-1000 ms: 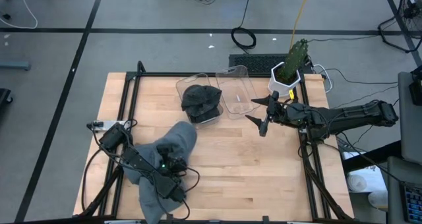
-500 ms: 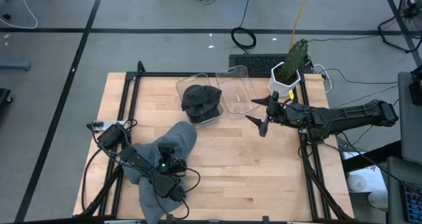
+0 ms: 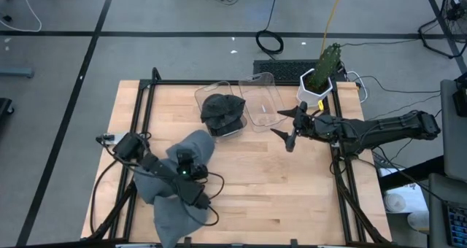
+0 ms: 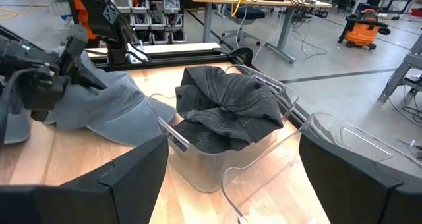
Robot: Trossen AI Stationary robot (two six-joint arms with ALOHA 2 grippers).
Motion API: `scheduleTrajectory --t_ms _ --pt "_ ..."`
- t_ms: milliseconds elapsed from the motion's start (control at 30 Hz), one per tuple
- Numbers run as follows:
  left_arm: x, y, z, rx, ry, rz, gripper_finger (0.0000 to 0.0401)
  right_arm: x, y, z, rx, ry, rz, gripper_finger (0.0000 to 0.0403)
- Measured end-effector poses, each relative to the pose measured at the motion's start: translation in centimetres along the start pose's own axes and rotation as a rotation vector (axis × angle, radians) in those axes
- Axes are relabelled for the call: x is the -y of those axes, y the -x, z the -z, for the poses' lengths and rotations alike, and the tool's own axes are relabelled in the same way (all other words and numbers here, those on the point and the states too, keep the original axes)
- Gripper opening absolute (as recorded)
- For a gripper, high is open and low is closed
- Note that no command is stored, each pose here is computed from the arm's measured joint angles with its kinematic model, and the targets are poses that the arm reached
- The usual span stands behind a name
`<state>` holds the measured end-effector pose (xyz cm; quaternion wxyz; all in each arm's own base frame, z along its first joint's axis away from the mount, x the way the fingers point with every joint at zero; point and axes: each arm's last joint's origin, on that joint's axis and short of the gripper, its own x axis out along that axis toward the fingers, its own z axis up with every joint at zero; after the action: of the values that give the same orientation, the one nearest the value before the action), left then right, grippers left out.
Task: Pick & Place hat
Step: Put the top gray cap into the right transparent bin
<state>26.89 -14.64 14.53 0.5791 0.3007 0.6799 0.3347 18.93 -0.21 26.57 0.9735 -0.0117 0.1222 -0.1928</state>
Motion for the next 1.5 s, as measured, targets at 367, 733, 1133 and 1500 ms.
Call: scheduleTrajectory --t_ms 367,733,1133,1500 --pt "-5.0 6.4 0.0 0.293 0.016 0.094 0.0004 0.0 0.0 0.0 -0.002 -0.025 0.0 0.0329" --pt "-13.4 12.3 1.8 0.711 0.229 -0.066 0.0002 -0.1 -0.1 -0.1 0.01 0.02 -0.008 0.0329" --pt "-18.7 11.7 2.0 0.798 0.435 -0.283 0.0001 -1.5 -1.9 0.0 0.075 0.37 -0.2 0.0329" --pt "-20.3 12.6 -1.5 0.818 0.455 -0.238 0.0001 -3.3 -5.9 -0.3 0.314 0.718 -0.041 0.0329"
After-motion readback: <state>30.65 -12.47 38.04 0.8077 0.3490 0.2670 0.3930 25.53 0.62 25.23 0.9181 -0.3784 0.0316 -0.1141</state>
